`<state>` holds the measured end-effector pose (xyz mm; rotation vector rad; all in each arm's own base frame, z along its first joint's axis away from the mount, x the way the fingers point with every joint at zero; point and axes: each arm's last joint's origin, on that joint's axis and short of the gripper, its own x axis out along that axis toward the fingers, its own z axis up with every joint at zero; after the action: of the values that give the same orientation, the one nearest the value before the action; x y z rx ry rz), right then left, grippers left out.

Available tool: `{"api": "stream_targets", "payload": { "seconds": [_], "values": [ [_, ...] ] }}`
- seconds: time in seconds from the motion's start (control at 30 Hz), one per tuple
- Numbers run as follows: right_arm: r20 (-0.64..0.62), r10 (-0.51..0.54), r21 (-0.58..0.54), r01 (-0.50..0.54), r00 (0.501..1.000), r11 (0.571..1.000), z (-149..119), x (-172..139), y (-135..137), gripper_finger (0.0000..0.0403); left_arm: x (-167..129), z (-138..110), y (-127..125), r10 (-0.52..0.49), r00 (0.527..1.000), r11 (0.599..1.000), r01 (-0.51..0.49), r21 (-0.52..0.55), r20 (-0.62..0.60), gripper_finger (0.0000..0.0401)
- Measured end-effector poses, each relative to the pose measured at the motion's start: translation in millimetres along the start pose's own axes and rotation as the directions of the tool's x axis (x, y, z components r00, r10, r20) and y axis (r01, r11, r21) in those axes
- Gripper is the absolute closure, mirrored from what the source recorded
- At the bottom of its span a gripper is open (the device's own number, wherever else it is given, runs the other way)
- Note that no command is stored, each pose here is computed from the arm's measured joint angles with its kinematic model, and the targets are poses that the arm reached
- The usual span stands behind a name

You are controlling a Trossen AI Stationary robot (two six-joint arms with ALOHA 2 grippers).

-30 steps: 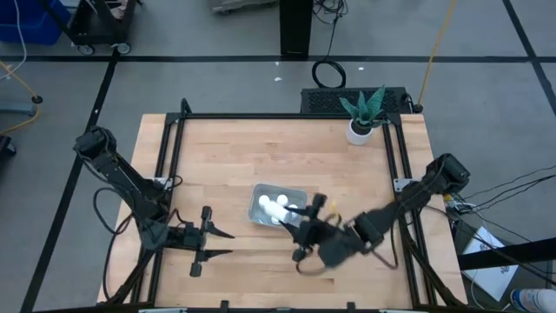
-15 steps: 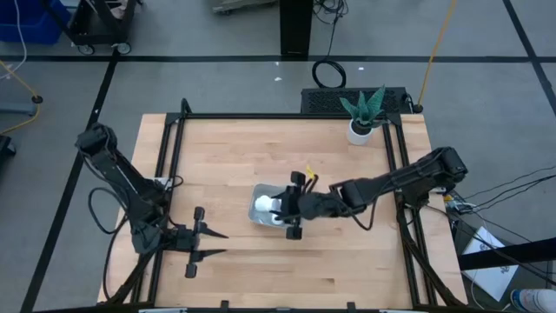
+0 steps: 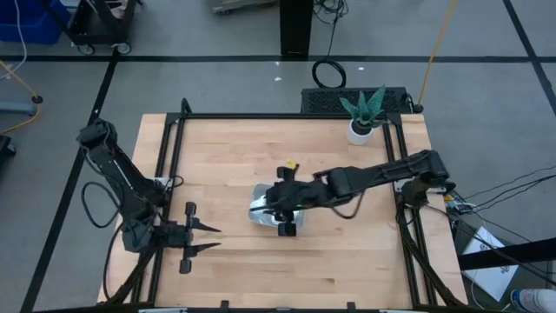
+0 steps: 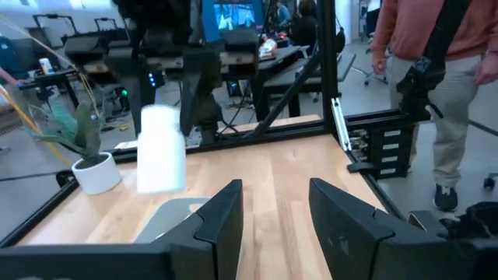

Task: Pick and place pill bottles into a basket
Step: Put the pill bottle into the bin

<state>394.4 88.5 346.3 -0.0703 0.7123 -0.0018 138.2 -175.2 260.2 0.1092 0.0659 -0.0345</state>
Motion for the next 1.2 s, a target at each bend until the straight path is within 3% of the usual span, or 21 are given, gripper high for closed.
{"api": "stream_targets", "payload": {
  "seconds": [0.13, 0.33, 0.6, 0.73, 1.2],
  "values": [
    [-0.143, 0.005, 0.001, -0.004, 0.99, 1.0, 10, 20, -4, 0.0253, -2, 0, -1, 0.011, 1.0, 1.0, -0.011, 0.02, 0.001, 0.0249],
    [-0.334, 0.047, 0.018, -0.043, 0.941, 0.999, -1, 54, -14, 0.0253, -4, -2, -3, 0.0, 1.0, 1.0, 0.0, 0.018, -0.009, 0.0249],
    [-0.406, 0.05, -0.006, -0.058, 0.912, 0.998, -16, 86, -14, 0.025, -7, -4, -5, -0.019, 1.0, 1.0, 0.019, 0.022, -0.02, 0.0249],
    [-0.414, 0.093, 0.002, -0.101, 0.906, 0.995, -19, 95, -12, 0.0253, -7, -4, -5, -0.019, 1.0, 1.0, 0.019, 0.022, -0.02, 0.0249],
    [-0.426, 0.094, -0.027, -0.117, 0.9, 0.993, -27, 115, -11, 0.0253, -7, -6, -5, -0.019, 0.999, 1.0, 0.019, 0.023, -0.033, 0.0249]
  ]
}}
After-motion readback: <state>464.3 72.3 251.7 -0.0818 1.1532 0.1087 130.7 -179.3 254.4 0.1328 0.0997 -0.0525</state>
